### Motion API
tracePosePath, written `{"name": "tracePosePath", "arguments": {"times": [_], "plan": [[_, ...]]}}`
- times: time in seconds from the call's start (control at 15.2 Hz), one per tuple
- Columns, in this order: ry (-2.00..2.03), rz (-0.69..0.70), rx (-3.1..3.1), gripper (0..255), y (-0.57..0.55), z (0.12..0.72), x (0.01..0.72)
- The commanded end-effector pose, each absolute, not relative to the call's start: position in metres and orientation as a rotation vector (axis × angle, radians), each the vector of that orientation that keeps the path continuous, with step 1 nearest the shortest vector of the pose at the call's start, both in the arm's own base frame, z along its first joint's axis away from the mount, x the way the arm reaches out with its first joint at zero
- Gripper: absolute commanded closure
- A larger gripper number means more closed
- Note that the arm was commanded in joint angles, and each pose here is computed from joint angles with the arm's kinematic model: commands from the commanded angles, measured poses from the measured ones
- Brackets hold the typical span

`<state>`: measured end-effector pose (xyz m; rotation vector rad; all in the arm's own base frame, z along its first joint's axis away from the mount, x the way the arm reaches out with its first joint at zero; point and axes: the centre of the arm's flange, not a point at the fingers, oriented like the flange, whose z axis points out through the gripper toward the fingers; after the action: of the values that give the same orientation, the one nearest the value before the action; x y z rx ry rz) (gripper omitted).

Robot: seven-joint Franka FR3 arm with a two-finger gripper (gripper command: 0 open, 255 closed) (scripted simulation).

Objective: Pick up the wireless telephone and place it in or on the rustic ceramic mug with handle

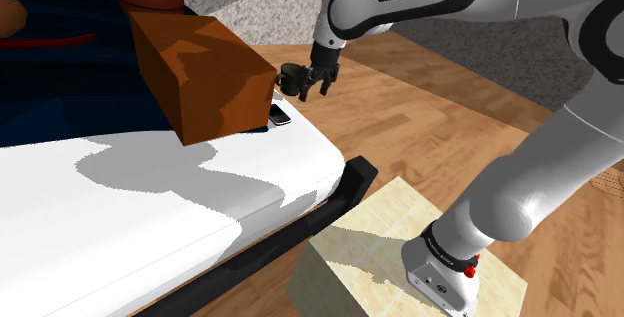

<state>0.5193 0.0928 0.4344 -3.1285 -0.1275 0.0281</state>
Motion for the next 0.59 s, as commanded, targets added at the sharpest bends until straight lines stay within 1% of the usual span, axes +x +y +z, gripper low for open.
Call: {"name": "tracePosePath", "arguments": {"times": [0.0, 0.53], "plan": [[-0.141, 0.031, -3.118, 0, 0.102, 0.419, 0.543], [-0.191, 0.047, -3.080, 0, 0.143, 0.371, 0.613]]}}
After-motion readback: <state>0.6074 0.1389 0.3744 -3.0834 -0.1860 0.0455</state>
